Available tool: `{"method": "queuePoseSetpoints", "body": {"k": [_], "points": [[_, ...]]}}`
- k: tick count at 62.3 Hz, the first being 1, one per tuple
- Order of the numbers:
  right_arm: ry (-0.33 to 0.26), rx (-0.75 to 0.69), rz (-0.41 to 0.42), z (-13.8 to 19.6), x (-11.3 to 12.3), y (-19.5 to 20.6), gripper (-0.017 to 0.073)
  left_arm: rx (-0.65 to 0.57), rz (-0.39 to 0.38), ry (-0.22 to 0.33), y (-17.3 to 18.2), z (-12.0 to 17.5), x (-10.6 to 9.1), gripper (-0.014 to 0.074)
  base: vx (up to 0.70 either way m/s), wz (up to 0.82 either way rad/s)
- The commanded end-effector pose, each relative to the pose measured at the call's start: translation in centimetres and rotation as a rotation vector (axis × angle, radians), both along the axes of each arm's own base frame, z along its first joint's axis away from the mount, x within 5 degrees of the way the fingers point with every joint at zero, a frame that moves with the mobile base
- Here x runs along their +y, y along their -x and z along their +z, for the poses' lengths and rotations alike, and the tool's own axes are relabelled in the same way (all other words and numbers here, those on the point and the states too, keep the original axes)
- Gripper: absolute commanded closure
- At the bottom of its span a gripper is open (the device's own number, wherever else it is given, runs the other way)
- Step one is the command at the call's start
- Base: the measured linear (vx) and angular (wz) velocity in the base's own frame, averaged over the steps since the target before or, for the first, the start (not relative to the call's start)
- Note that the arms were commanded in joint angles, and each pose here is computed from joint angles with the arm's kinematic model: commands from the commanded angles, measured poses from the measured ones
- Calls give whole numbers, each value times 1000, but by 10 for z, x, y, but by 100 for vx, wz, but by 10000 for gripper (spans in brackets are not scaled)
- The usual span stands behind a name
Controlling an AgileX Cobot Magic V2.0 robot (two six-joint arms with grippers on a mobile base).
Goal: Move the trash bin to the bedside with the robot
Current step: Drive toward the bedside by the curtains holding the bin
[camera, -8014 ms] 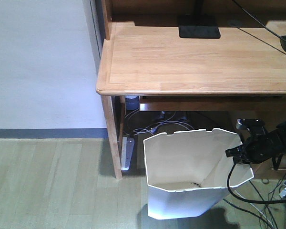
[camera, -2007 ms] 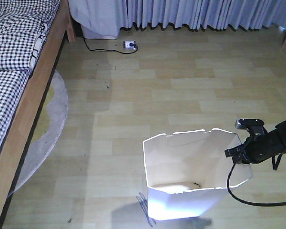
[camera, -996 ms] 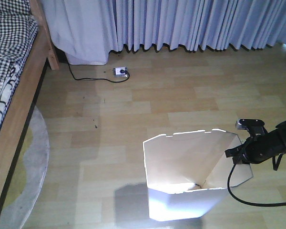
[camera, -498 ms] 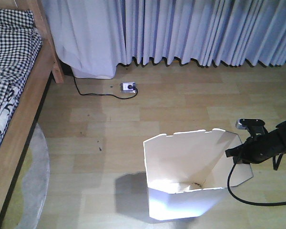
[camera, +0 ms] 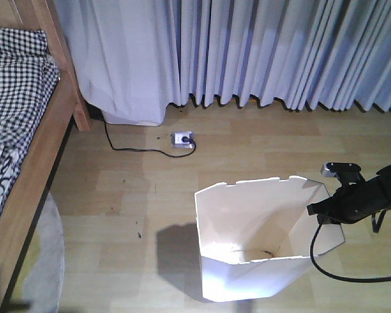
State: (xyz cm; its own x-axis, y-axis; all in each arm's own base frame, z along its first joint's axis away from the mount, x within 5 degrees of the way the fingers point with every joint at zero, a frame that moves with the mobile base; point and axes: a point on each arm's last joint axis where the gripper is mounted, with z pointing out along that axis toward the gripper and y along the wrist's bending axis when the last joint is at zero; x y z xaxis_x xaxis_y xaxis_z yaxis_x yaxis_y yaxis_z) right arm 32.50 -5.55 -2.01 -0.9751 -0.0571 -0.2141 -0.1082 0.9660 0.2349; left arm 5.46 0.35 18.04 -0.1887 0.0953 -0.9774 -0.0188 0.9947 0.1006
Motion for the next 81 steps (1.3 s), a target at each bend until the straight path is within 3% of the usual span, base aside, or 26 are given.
{"method": "queuePoseSetpoints", "body": {"k": [1, 81], "points": [[-112, -61, -22, 31, 6, -12, 565, -54, -16, 8, -1, -3, -1, 599, 31, 3], [-112, -61, -22, 31, 6, -12, 565, -54, -16, 8, -1, -3, -1, 599, 25, 3]]}}
